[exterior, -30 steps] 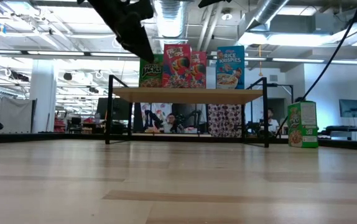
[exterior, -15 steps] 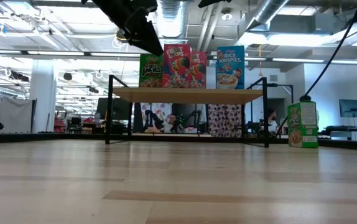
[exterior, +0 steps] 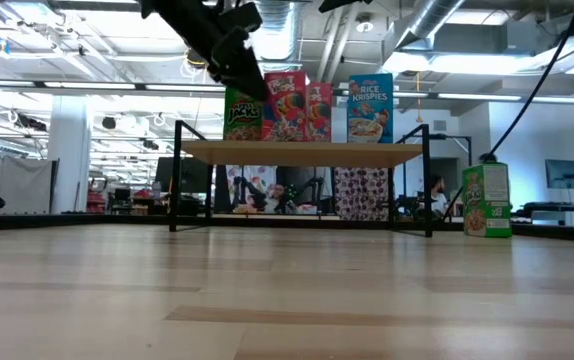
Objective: Stack cereal on shelf
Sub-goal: Put the red cereal box on the shelf aligned with the other red cereal box
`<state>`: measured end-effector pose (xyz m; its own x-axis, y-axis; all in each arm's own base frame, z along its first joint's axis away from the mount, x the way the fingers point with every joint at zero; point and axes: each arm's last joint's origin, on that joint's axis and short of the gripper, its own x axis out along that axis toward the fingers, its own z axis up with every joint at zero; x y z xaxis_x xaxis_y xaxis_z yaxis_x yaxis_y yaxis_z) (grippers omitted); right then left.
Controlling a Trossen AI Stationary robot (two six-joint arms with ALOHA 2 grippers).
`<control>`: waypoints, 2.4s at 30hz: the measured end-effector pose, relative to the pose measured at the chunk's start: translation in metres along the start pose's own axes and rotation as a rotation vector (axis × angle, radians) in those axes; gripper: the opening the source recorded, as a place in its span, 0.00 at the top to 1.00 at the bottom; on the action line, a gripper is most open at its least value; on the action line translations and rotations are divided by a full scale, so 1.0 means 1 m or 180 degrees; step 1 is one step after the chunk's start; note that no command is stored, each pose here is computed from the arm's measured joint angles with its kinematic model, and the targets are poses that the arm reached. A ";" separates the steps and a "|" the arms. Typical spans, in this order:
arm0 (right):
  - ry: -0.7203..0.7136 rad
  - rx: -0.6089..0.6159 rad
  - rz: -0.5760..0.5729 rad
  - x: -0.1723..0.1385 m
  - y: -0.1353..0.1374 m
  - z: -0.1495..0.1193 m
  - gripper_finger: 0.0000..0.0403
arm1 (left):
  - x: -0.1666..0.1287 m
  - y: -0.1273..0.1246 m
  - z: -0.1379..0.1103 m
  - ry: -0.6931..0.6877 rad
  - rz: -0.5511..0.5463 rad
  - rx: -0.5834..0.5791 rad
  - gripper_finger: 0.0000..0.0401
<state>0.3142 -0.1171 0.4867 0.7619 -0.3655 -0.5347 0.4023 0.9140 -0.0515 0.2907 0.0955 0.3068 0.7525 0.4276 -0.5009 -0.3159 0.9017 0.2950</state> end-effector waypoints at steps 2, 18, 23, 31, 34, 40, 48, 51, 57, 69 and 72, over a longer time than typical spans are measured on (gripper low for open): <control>0.0007 -0.0002 0.0003 0.000 0.000 0.000 0.28 | 0.003 -0.001 0.001 -0.0051 -0.0010 -0.0009 0.61; 0.0069 -0.0007 0.0000 0.000 0.000 -0.002 0.28 | -0.003 -0.001 -0.004 0.0154 0.0026 0.0217 0.61; 0.0068 -0.0007 0.0000 0.000 0.000 -0.002 0.28 | -0.003 -0.001 -0.003 0.0147 0.0058 0.0188 0.61; 0.0067 -0.0007 0.0000 0.000 0.000 -0.002 0.28 | -0.002 0.006 0.000 0.0016 0.0152 0.0151 0.61; 0.0067 -0.0007 0.0000 0.000 0.000 -0.002 0.28 | -0.002 0.008 0.000 0.0019 0.0162 0.0113 0.61; 0.0065 -0.0006 0.0000 0.000 0.000 -0.002 0.28 | -0.001 0.007 0.000 -0.0046 -0.0089 0.0031 0.61; 0.0065 -0.0006 0.0000 0.000 0.000 -0.002 0.28 | -0.001 0.008 0.003 -0.0164 -0.0045 0.0027 0.61; 0.0065 -0.0006 0.0000 0.000 0.000 -0.002 0.28 | -0.001 0.008 0.004 -0.0176 -0.0042 0.0023 0.61; 0.0065 -0.0006 0.0000 0.000 0.000 -0.002 0.28 | -0.001 0.008 0.004 -0.0206 -0.0082 0.0018 0.61; 0.0075 -0.0007 0.0002 0.000 0.000 -0.002 0.28 | 0.023 0.002 -0.001 -0.0100 -0.0054 0.0082 0.61; 0.0086 -0.0007 0.0000 0.000 0.000 -0.003 0.28 | 0.023 0.002 0.000 -0.0161 -0.0054 0.0073 0.61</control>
<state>0.3126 -0.1165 0.4846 0.7479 -0.3607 -0.5573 0.4012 0.9144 -0.0533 0.3074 0.1069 0.2964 0.7861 0.4080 -0.4643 -0.2900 0.9068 0.3059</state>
